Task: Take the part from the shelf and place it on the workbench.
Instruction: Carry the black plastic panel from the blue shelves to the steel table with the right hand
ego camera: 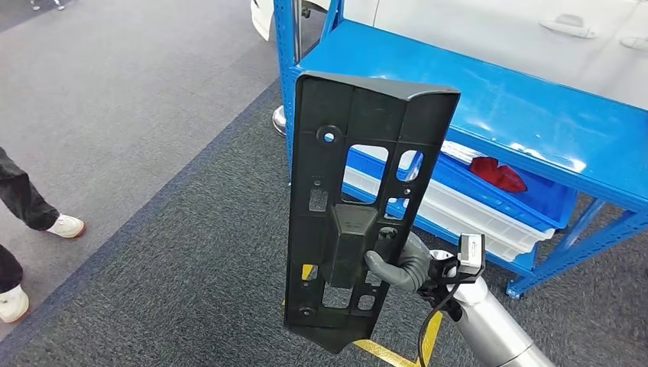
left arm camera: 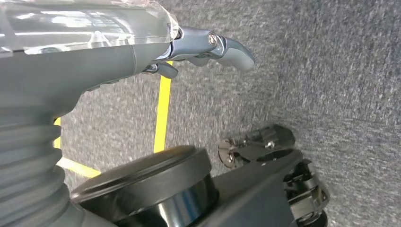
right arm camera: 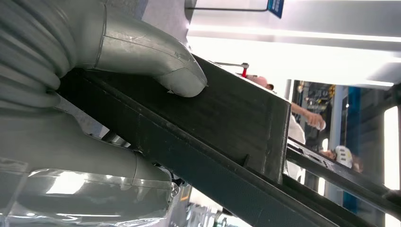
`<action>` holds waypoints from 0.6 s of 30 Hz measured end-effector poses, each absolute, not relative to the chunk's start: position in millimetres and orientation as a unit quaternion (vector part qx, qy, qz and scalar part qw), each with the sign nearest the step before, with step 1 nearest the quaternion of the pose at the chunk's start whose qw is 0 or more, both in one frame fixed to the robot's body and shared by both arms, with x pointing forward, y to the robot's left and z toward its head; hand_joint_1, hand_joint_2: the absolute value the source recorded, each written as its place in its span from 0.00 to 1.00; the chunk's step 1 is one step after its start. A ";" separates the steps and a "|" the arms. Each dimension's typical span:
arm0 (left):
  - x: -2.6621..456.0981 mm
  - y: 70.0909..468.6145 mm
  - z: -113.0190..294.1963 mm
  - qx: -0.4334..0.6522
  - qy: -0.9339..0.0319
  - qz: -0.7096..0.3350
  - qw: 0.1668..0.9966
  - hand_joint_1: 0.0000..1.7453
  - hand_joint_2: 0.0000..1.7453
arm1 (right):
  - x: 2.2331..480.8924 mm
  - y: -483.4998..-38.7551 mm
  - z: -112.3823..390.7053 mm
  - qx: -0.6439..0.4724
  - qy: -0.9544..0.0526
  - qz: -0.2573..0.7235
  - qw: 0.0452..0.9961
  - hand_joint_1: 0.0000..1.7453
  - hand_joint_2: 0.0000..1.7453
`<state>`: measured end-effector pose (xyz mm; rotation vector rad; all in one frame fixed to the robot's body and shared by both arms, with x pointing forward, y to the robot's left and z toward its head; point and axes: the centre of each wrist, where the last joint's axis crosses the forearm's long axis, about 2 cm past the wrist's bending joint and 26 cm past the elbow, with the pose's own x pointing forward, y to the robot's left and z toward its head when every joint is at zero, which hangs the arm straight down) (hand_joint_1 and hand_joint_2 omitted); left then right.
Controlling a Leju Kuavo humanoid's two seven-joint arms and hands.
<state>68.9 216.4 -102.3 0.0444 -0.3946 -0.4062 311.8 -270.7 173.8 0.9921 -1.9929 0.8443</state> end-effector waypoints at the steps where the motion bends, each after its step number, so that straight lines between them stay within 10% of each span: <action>1: 69.0 216.2 -102.3 0.022 -0.195 -0.202 0.959 0.00 1.00 | 310.7 -270.7 173.0 0.387 -0.778 0.327 0.371 1.00 1.00; 18: 69.3 217.8 -102.4 0.030 -0.188 -0.205 0.960 0.00 1.00 | 291.4 -278.4 165.0 0.393 -0.787 0.305 0.365 1.00 1.00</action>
